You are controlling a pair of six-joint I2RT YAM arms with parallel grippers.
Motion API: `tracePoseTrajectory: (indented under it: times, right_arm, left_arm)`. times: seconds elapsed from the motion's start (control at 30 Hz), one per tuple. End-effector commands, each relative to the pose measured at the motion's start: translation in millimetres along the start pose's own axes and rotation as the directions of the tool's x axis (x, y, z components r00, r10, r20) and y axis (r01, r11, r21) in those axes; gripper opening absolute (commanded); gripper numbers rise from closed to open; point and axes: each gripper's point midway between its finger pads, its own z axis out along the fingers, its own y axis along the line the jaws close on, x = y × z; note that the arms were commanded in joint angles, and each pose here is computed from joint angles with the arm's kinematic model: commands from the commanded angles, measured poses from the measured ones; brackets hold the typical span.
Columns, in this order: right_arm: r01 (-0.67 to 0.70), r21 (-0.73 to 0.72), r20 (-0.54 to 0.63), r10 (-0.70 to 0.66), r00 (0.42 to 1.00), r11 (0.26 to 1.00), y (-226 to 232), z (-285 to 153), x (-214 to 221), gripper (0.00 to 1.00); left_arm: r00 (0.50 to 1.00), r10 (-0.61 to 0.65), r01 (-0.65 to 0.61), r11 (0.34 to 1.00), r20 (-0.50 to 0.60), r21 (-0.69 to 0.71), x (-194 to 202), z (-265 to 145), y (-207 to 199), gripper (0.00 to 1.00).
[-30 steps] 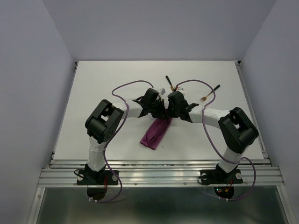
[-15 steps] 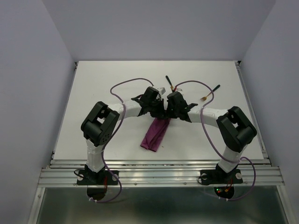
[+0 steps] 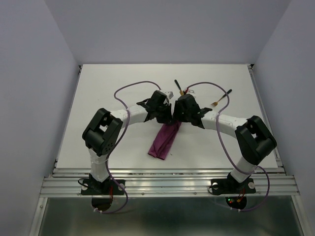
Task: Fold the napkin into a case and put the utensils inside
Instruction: Stuff the top corner of the smaller-rectangle-folded napkin into the folded napkin, then smooth out the smaller rectangle-folded napkin at the center of the board.
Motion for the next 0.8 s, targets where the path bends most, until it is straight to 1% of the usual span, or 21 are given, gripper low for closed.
tracePoseTrajectory:
  times: [0.0, 0.13, 0.2, 0.23, 0.3, 0.33, 0.37, 0.4, 0.43, 0.47, 0.57, 0.6, 0.63, 0.67, 0.7, 0.77]
  right_arm:
    - [-0.010, -0.038, 0.091, 0.013, 0.996, 0.999, 14, -25, -31, 0.62]
    - [-0.045, -0.017, 0.088, 0.046, 0.995, 0.999, 2, -35, -27, 0.67]
    - [-0.066, -0.013, 0.063, 0.066, 0.996, 0.998, -2, -38, -19, 0.70]
    - [-0.088, -0.039, 0.028, 0.089, 0.996, 0.995, 0, -42, -8, 0.71]
    - [-0.110, -0.080, -0.016, 0.109, 0.994, 0.991, 3, -45, 6, 0.72]
    - [-0.139, -0.119, -0.059, 0.133, 0.989, 0.983, 5, -48, 21, 0.72]
    - [-0.157, -0.136, -0.077, 0.147, 0.986, 0.978, 6, -51, 27, 0.72]
    - [-0.187, -0.162, -0.109, 0.171, 0.979, 0.969, 7, -55, 38, 0.73]
    - [-0.192, -0.170, -0.120, 0.173, 0.978, 0.967, 9, -57, 45, 0.73]
    - [-0.205, -0.189, -0.147, 0.178, 0.973, 0.960, 12, -60, 51, 0.73]
    - [-0.208, -0.230, -0.197, 0.164, 0.967, 0.951, 24, -68, 71, 0.73]
    - [-0.209, -0.238, -0.208, 0.161, 0.965, 0.949, 26, -69, 76, 0.72]
    - [-0.207, -0.253, -0.218, 0.153, 0.964, 0.945, 30, -71, 82, 0.71]
    - [-0.210, -0.242, -0.230, 0.154, 0.961, 0.947, 28, -70, 86, 0.70]
    - [-0.202, -0.245, -0.244, 0.141, 0.959, 0.948, 30, -70, 92, 0.66]
    - [-0.196, -0.245, -0.266, 0.129, 0.955, 0.949, 31, -71, 101, 0.61]
  left_arm:
    - [0.993, 0.047, -0.053, 0.997, 0.106, 0.049, -29, -33, -26, 0.00]
    - [0.990, 0.048, -0.055, 0.998, 0.134, 0.044, -35, -47, -27, 0.00]
    - [0.990, 0.042, -0.048, 0.998, 0.135, 0.041, -34, -52, -25, 0.00]
    - [0.988, 0.040, -0.048, 0.998, 0.148, 0.046, -36, -59, -26, 0.00]
    - [0.990, 0.021, -0.026, 0.999, 0.139, 0.030, -27, -62, -16, 0.00]
    - [0.988, 0.007, -0.010, 1.000, 0.156, 0.017, -29, -69, -9, 0.00]
    - [0.990, -0.017, 0.018, 1.000, 0.140, -0.007, -19, -69, 4, 0.00]
    - [0.987, -0.036, 0.041, 0.999, 0.159, -0.028, -21, -75, 14, 0.00]
    - [0.986, -0.055, 0.063, 0.997, 0.158, -0.045, -16, -78, 23, 0.00]
    - [0.988, -0.079, 0.090, 0.993, 0.136, -0.073, -2, -76, 37, 0.00]
    - [0.982, -0.128, 0.144, 0.983, 0.138, -0.113, 11, -83, 61, 0.00]
    - [0.983, -0.143, 0.159, 0.978, 0.117, -0.133, 24, -82, 70, 0.00]
    - [0.982, -0.149, 0.164, 0.976, 0.113, -0.144, 29, -83, 74, 0.00]
    - [0.982, -0.160, 0.174, 0.972, 0.097, -0.159, 39, -82, 80, 0.00]
    - [0.982, -0.167, 0.180, 0.970, 0.089, -0.164, 44, -82, 82, 0.00]
    - [0.980, -0.179, 0.192, 0.967, 0.086, -0.167, 50, -83, 84, 0.00]
